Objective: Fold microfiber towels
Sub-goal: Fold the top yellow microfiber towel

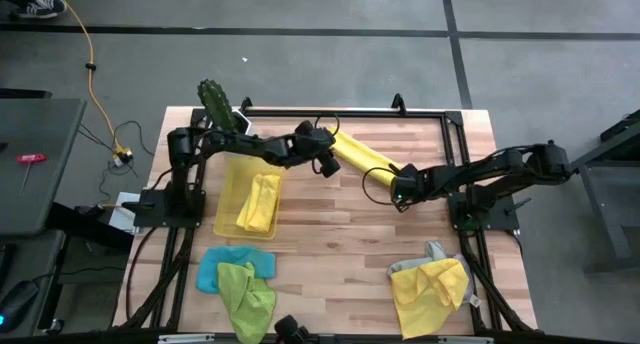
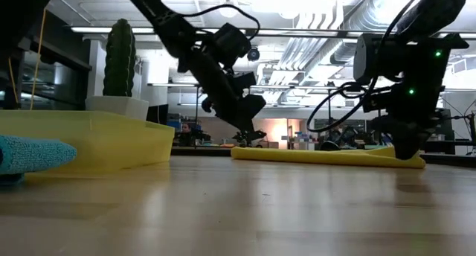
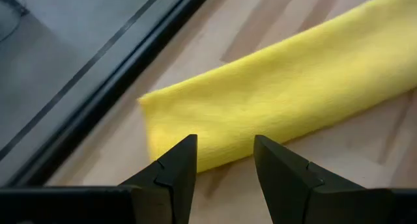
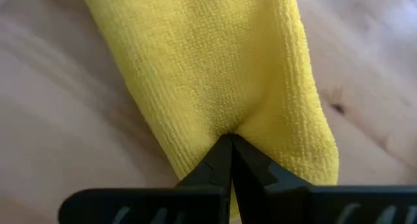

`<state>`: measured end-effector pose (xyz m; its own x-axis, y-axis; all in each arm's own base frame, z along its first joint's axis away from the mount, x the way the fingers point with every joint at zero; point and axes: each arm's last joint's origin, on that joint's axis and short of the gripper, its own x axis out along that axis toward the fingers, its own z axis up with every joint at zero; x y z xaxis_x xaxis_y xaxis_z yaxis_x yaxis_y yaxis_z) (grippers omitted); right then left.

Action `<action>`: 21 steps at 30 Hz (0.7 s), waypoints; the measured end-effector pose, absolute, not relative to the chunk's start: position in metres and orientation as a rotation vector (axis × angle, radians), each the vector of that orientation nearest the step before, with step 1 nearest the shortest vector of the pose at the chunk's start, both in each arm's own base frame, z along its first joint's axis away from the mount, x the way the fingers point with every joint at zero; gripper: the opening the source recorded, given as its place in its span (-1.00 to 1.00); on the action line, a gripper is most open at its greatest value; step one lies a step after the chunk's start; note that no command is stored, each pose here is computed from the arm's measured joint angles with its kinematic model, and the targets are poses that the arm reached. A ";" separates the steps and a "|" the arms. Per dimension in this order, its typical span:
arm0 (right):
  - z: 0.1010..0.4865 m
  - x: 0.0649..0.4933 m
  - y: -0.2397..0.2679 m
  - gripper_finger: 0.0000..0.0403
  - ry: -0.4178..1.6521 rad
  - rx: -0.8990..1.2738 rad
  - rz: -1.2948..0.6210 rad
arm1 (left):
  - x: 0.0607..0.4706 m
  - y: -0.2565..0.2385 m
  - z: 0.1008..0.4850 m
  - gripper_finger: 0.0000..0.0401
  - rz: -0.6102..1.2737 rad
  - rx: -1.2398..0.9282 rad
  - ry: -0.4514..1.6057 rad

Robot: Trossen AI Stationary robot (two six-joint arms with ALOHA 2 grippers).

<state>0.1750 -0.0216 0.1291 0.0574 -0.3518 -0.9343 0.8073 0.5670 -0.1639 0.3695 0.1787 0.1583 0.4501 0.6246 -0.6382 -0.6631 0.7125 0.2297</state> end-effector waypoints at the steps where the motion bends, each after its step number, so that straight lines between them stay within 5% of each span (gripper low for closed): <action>1: 0.130 0.175 -0.021 -1.00 1.213 0.474 -0.923 | 0.370 0.181 0.161 -0.32 0.805 -0.052 0.777; 14: 0.150 0.167 -0.029 -1.00 1.035 0.467 -1.022 | 0.347 0.241 0.188 -0.95 0.671 -0.194 0.851; 21: 0.157 0.170 -0.035 -1.00 0.970 0.468 -0.991 | 0.357 0.262 0.175 -0.99 0.598 -0.257 0.985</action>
